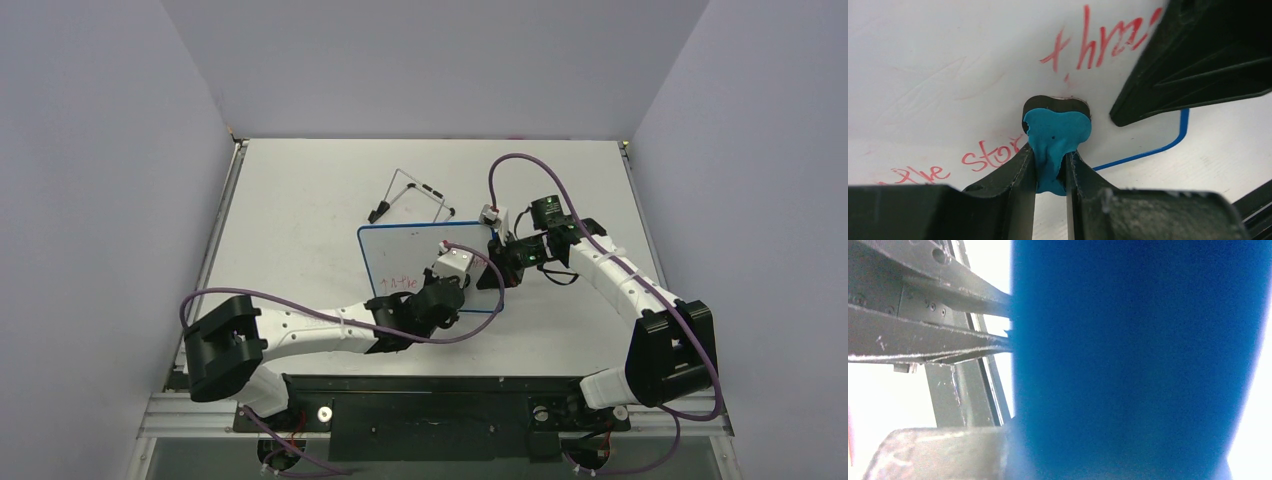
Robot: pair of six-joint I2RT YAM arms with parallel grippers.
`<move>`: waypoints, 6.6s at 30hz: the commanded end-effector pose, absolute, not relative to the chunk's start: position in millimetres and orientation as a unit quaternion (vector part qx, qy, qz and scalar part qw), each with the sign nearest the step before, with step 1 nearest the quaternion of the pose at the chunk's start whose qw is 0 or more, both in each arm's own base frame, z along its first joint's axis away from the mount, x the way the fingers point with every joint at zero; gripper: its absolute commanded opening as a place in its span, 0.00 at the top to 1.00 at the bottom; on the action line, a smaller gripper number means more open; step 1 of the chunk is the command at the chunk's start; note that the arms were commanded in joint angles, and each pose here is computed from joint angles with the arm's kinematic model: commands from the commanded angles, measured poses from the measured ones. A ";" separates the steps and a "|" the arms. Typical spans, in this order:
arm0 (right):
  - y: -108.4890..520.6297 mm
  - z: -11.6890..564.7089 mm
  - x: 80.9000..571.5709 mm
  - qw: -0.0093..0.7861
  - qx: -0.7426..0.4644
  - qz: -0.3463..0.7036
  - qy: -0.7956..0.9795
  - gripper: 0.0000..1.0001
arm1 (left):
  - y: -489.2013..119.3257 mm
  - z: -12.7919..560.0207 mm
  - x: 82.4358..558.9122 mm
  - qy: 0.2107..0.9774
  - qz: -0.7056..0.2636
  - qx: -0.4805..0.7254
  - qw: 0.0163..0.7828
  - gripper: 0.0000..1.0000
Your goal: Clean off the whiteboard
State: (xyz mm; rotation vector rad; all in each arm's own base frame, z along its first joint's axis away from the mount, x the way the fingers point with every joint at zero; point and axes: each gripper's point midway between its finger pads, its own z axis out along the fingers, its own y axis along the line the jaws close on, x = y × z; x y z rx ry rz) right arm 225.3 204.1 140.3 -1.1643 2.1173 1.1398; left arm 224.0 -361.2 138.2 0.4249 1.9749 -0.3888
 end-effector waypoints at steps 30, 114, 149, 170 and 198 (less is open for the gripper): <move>197.0 133.9 214.2 0.216 -0.437 0.390 0.781 1.00 | -361.5 198.8 267.4 0.808 -0.104 0.145 0.562 1.00; 196.5 134.4 213.5 0.216 -0.438 0.391 0.780 1.00 | -400.1 208.3 248.1 0.726 -0.034 0.330 0.602 1.00; 196.6 135.4 213.8 0.217 -0.438 0.392 0.779 1.00 | -381.2 238.4 273.0 0.715 0.007 0.323 0.619 1.00; 196.9 135.1 213.4 0.215 -0.438 0.394 0.779 1.00 | -399.7 200.8 246.9 0.726 -0.010 0.393 0.565 1.00; 196.5 136.6 213.3 0.218 -0.438 0.393 0.778 1.00 | -363.8 148.6 216.2 0.741 0.050 0.433 0.511 1.00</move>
